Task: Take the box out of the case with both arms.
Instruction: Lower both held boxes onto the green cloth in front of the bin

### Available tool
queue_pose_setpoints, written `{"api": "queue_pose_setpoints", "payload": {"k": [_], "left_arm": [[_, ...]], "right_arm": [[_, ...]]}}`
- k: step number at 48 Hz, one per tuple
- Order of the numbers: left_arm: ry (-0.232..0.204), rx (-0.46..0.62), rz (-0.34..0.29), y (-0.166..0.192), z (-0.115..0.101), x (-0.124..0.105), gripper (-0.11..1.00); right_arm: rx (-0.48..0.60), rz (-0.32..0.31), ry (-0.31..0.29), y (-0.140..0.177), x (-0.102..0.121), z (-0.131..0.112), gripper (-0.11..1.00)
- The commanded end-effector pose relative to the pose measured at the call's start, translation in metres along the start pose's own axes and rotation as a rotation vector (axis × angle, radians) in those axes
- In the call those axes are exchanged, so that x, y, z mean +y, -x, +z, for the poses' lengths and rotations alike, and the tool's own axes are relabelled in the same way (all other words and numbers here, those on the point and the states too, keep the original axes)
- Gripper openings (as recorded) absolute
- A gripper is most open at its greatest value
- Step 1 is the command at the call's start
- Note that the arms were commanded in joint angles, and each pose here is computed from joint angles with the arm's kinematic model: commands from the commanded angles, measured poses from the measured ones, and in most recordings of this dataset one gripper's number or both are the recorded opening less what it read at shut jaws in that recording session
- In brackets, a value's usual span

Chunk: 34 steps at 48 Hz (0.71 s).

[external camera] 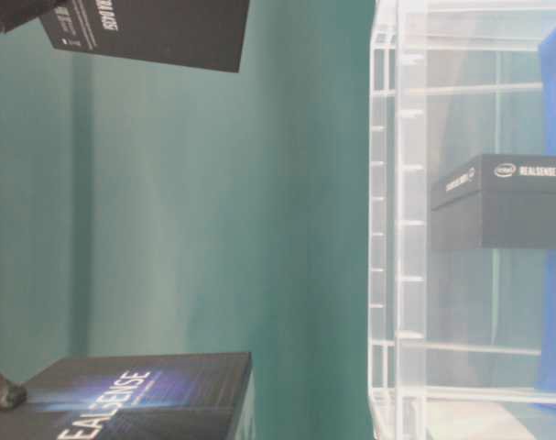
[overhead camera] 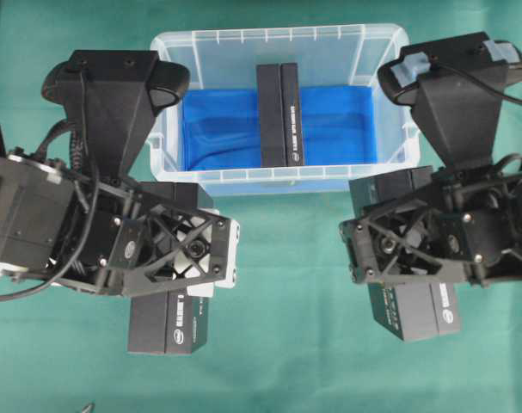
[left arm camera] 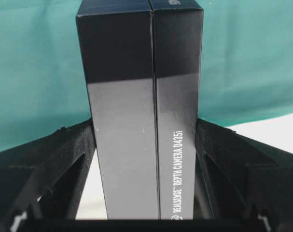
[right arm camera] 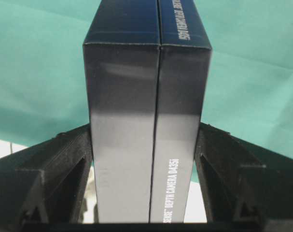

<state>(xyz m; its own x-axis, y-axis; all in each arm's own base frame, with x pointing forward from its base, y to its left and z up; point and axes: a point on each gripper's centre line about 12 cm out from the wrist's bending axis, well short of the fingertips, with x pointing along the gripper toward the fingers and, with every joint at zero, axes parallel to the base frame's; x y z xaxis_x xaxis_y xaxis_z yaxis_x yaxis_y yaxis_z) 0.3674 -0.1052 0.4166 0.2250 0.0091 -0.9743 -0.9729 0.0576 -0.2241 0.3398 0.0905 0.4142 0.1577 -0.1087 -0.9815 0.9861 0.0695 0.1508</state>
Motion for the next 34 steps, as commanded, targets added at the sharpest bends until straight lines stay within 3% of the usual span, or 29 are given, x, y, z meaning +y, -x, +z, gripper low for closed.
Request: {"api": "queue_pose_setpoints", "payload": {"k": [1, 34], "left_arm": [[0.005, 0.004, -0.035, 0.0117, 0.0012, 0.0014, 0.64], [-0.002, 0.004, -0.032, 0.0108, 0.0006, 0.0018, 0.63]], "right_arm": [[0.004, 0.035, -0.005, 0.0124, -0.0022, 0.0025, 0.65], [0.003, 0.029, -0.003, 0.0101, -0.0009, 0.0012, 0.65]]}}
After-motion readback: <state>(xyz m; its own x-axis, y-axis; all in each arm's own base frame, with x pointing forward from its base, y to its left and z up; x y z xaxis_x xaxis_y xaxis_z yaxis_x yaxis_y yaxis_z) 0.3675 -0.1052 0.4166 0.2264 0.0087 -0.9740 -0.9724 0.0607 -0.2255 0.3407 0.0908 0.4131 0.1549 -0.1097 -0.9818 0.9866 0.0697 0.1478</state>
